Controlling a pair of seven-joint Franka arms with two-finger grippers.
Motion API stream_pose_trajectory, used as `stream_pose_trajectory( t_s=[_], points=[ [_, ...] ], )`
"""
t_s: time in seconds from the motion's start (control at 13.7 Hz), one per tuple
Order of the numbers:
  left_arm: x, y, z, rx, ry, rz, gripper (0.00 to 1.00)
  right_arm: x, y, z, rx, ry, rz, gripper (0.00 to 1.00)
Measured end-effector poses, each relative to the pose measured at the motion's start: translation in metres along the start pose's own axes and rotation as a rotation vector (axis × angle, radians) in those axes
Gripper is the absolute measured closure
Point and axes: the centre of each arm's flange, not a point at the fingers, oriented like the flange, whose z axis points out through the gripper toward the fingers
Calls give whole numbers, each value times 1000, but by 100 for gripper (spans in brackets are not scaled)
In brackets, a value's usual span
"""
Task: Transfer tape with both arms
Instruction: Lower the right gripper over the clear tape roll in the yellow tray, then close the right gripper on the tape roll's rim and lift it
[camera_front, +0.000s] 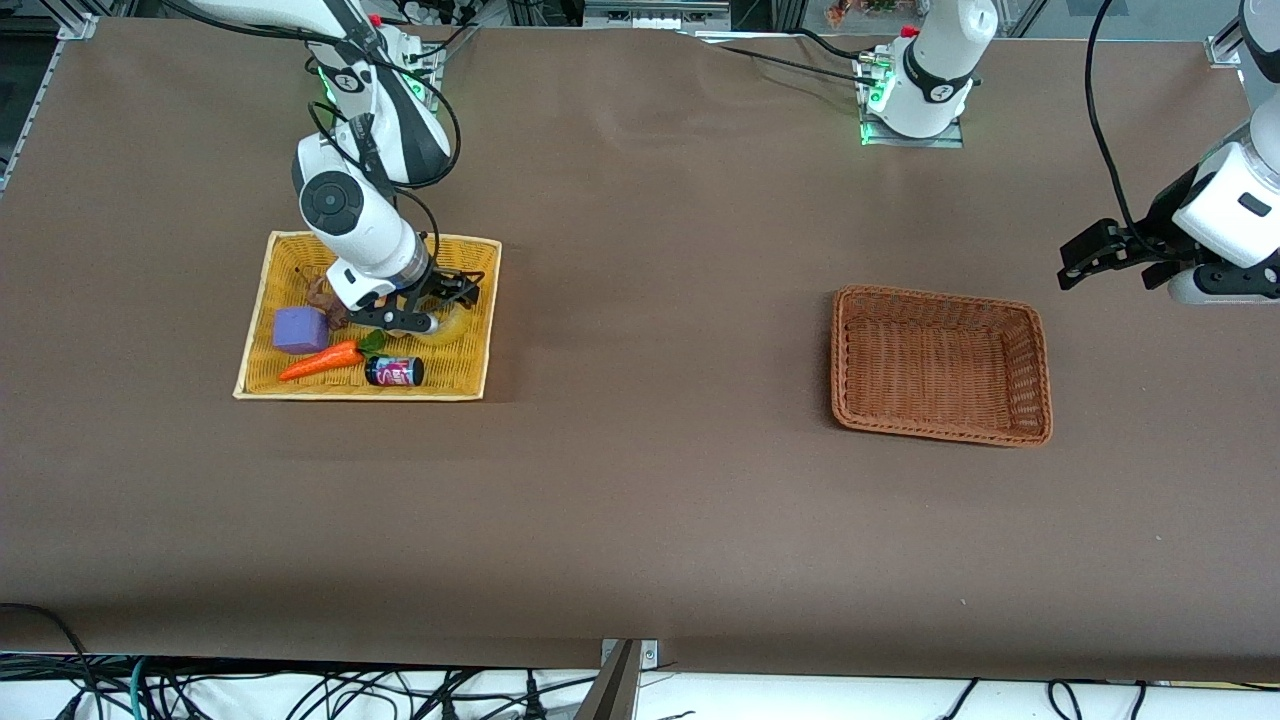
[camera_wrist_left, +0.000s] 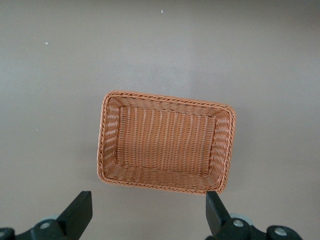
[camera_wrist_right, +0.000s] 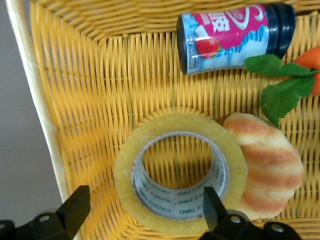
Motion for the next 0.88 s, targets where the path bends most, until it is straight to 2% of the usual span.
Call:
stream_pose_trajectory(
  t_s=[0.66,0.73,0.8,0.88],
  points=[
    [0,0,0,0,0,0,0,-18,-6,31,18,18,3,0],
    [0,0,0,0,0,0,0,-18,-7,33,18,16,3,8],
    [0,0,0,0,0,0,0,-18,-7,34,18,16,3,8],
    [0,0,0,0,0,0,0,-18,-7,34,18,16,1,14]
  ],
)
